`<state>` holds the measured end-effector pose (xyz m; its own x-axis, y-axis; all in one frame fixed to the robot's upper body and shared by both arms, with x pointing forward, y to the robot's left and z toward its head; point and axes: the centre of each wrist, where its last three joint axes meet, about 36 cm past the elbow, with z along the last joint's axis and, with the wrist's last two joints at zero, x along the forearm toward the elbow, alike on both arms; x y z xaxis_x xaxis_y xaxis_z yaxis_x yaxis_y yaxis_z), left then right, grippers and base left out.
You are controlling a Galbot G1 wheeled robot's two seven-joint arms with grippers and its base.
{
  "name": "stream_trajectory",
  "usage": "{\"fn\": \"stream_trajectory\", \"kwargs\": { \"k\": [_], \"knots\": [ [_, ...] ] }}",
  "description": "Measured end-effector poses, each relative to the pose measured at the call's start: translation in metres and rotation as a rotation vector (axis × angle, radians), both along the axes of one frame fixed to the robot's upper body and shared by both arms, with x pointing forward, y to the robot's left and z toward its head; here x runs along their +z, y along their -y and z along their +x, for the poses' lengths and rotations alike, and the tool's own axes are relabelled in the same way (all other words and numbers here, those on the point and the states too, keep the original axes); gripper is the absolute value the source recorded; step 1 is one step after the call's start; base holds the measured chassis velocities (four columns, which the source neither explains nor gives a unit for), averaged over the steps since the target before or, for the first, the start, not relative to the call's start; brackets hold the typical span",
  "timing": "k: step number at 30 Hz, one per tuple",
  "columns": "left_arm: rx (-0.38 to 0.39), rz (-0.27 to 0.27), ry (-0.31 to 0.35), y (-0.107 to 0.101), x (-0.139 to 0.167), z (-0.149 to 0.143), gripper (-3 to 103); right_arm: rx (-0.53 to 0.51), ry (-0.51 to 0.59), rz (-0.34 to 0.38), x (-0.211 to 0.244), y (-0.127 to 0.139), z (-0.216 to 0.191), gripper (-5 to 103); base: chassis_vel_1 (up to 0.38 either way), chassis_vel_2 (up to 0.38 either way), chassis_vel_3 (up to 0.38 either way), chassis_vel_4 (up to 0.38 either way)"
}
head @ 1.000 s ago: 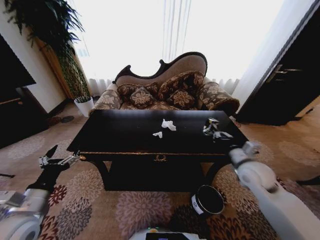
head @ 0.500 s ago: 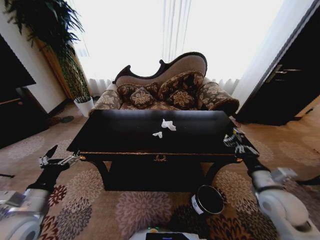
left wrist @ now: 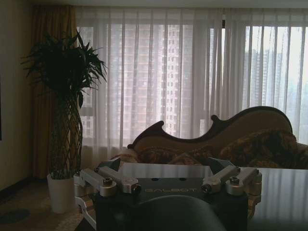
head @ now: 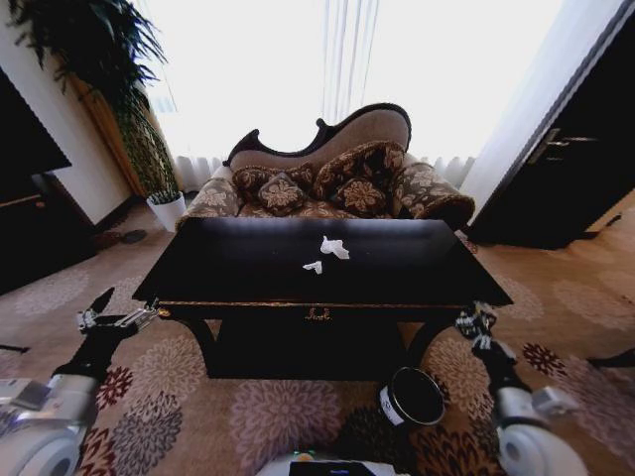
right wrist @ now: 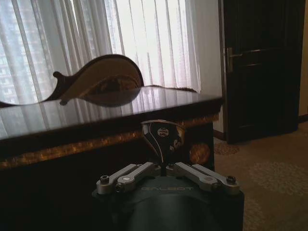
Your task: Move to the front of the table and place the trash on the table into the trash bin.
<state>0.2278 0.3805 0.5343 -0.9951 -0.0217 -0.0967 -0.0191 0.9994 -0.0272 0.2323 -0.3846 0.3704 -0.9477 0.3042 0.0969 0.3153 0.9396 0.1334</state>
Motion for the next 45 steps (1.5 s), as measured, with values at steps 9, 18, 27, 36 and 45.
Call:
{"fn": "stream_trajectory", "kwargs": {
  "k": [9,18,27,36,45],
  "knots": [
    [0.0,0.0,0.0,0.0,0.0,0.0,100,0.026,-0.156,-0.045,-0.094,-0.006,0.006,0,0.0,0.0,0.0,0.0],
    [0.0,0.0,0.0,0.0,0.0,0.0,100,0.042,-0.34,-0.146,-0.18,0.035,0.021,0,0.0,0.0,0.0,0.0],
    [0.0,0.0,0.0,0.0,0.0,0.0,100,0.022,-0.455,-0.126,-0.211,0.052,0.028,0,0.0,0.0,0.0,0.0],
    [0.0,0.0,0.0,0.0,0.0,0.0,100,0.018,-0.559,-0.129,-0.242,0.049,0.006,0,0.0,0.0,0.0,0.0],
    [0.0,0.0,0.0,0.0,0.0,0.0,100,0.027,-0.566,-0.109,-0.248,0.037,0.0,10,0.0,0.0,0.0,0.0]
  ]
}}
